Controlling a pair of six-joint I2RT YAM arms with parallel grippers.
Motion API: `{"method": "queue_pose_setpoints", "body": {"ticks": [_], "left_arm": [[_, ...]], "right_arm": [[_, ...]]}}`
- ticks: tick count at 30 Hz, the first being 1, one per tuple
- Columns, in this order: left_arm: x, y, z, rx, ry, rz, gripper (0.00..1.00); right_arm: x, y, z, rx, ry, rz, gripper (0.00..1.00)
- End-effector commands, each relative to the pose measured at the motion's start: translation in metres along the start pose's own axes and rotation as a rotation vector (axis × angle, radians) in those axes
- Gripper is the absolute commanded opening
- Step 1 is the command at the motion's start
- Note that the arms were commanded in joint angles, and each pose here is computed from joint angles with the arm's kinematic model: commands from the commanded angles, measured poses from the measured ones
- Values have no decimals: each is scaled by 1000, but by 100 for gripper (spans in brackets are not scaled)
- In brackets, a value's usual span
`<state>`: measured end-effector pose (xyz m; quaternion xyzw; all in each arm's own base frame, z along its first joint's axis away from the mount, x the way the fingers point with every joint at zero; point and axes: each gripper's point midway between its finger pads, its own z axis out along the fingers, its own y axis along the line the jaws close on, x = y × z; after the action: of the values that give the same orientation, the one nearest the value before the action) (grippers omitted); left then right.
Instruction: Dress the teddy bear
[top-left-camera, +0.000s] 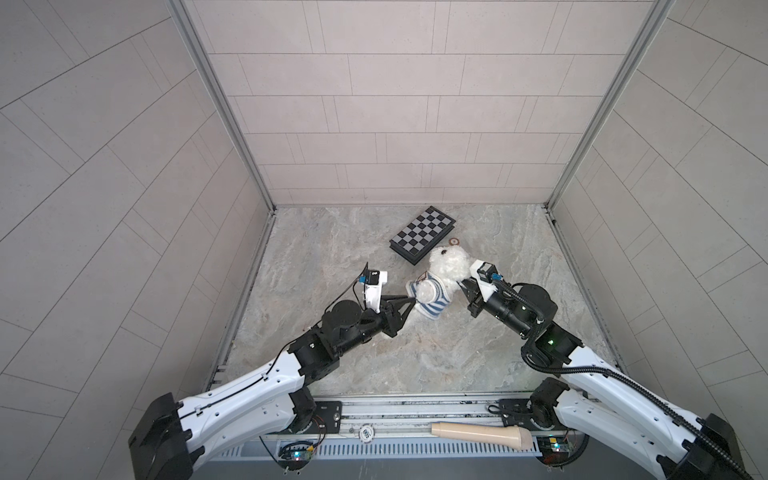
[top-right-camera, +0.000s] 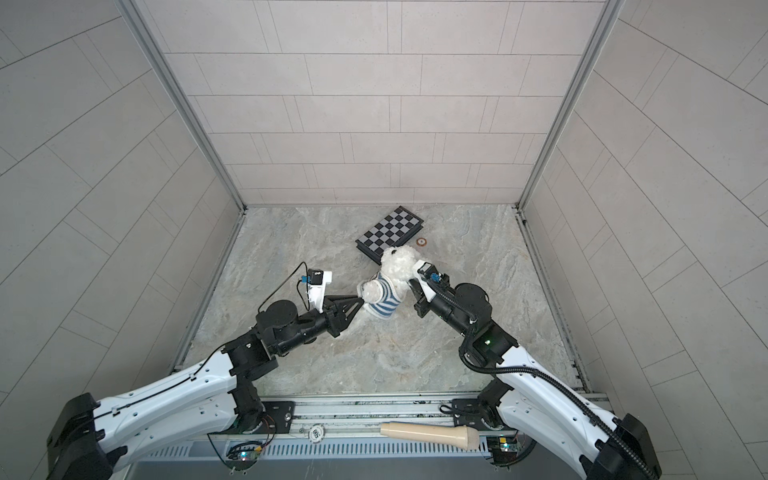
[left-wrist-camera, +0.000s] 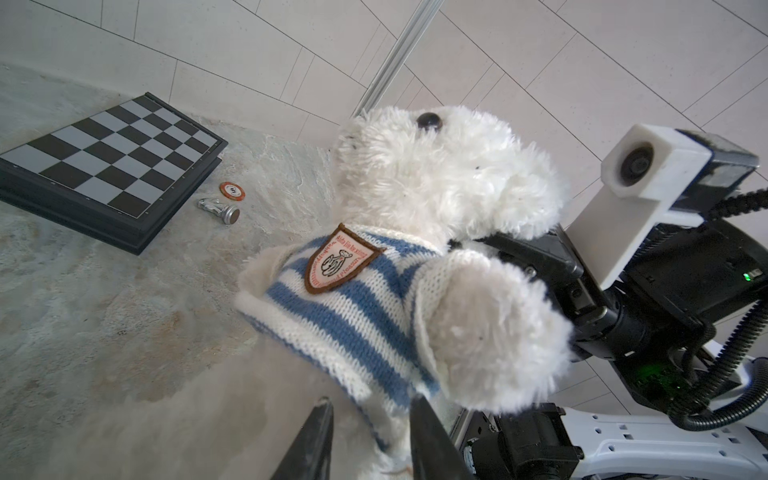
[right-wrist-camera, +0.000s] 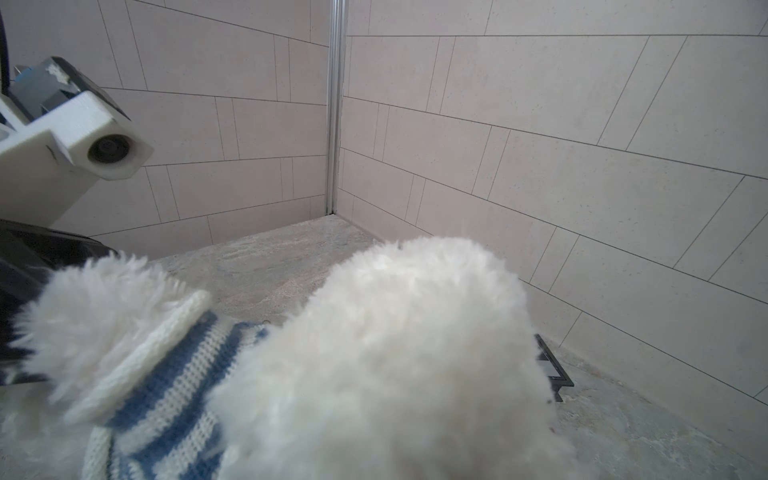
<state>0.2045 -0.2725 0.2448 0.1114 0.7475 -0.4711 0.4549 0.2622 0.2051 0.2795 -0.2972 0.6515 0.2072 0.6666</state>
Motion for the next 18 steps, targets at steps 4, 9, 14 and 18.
{"method": "queue_pose_setpoints", "body": {"ticks": [4,9,14,18], "left_arm": [[-12,-9,0,40,-46,-23,32],[-12,-8,4,45,-60,-47,30],[-11,-5,3,33,-61,-49,12],[-3,6,-1,-6,-46,-44,2]], "right_arm": [[-31,5,-5,-27,-140,-45,0],[-35,12,-8,-61,-180,-49,0],[-37,15,-11,-65,-188,-61,0],[-40,11,-17,-37,-214,-54,0]]}}
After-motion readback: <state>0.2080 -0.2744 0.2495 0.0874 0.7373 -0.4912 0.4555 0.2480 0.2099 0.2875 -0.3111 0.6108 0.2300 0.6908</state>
